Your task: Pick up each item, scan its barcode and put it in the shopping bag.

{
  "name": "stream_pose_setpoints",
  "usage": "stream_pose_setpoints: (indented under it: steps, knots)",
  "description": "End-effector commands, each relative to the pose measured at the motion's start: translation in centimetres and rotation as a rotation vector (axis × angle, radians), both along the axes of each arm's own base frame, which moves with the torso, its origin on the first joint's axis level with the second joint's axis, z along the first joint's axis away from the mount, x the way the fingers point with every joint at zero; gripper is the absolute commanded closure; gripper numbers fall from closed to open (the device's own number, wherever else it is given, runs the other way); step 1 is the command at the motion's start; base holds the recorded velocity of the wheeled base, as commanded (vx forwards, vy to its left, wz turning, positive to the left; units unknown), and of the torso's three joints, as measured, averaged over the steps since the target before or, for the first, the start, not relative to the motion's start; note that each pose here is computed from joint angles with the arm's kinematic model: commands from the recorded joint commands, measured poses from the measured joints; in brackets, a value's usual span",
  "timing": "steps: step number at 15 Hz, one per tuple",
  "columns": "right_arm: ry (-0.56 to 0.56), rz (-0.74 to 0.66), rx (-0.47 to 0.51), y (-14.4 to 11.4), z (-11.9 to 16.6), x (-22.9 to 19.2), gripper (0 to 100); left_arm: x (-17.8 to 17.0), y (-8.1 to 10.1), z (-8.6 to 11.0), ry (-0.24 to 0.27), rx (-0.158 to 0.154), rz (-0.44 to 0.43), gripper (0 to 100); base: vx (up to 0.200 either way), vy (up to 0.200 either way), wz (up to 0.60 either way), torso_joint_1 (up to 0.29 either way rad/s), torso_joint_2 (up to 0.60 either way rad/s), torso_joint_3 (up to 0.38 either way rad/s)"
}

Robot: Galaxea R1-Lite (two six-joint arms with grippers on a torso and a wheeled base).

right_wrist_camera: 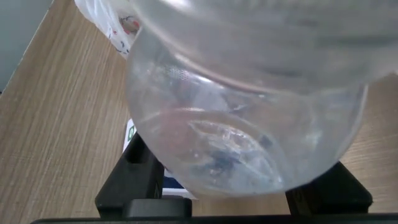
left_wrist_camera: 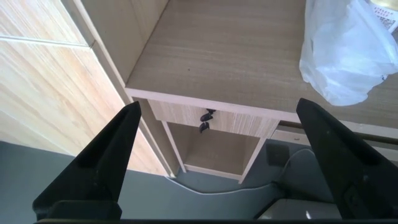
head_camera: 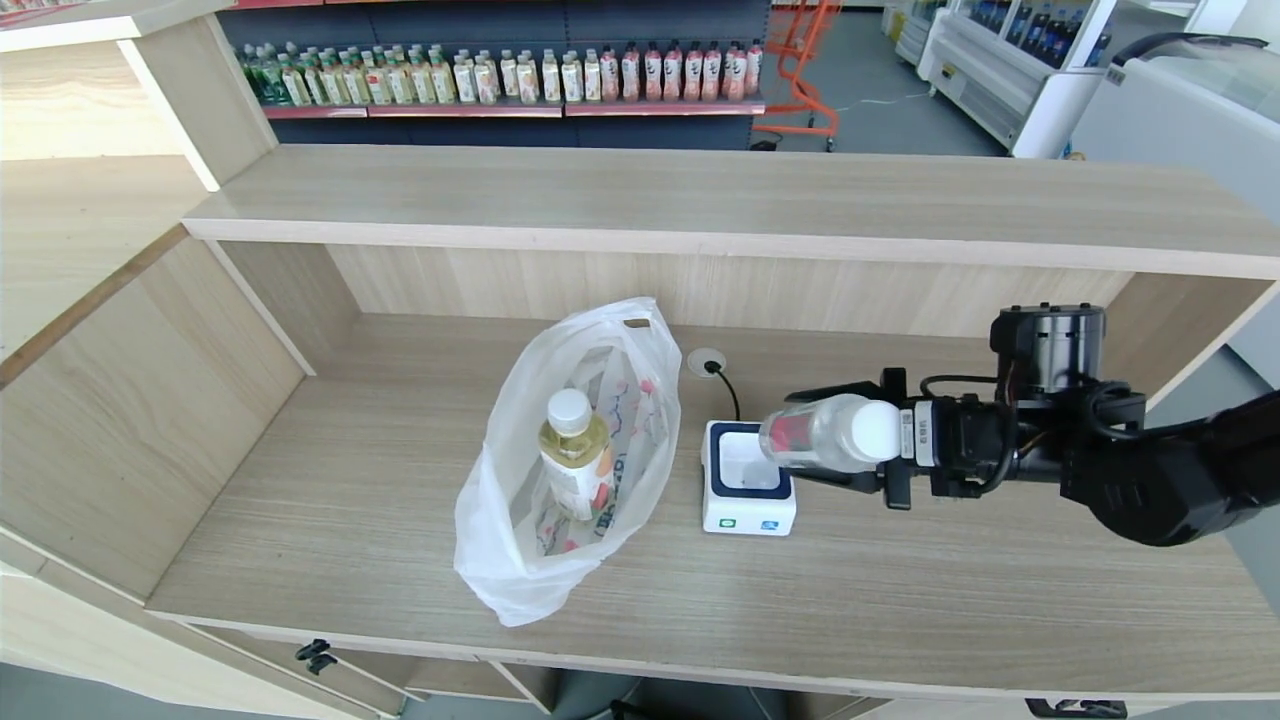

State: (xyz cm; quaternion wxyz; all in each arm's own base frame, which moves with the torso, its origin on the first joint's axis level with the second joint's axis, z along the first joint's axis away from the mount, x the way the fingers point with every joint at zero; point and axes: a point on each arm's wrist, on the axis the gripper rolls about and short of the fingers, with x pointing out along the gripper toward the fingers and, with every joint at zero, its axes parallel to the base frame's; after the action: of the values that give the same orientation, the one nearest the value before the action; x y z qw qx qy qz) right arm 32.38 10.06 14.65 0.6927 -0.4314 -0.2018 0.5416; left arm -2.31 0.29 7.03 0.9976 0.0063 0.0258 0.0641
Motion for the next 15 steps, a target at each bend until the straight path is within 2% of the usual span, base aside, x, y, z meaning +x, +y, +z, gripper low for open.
stream_pose_setpoints:
  steps: [1,8,15]
  knots:
    - [0.02,0.026,-0.024,0.4,-2.3,1.2,100,0.0,0.0,0.0,0.0,0.0,0.0,0,0.0,0.0,0.0,0.0,0.0,0.0]
    - [-0.116,0.158,0.001,1.7,-2.7,5.0,100,0.0,0.0,0.0,0.0,0.0,0.0,0,0.0,0.0,0.0,0.0,0.0,0.0]
    - [-0.125,0.197,0.016,1.8,-2.9,5.4,100,0.0,0.0,0.0,0.0,0.0,0.0,0,0.0,0.0,0.0,0.0,0.0,0.0]
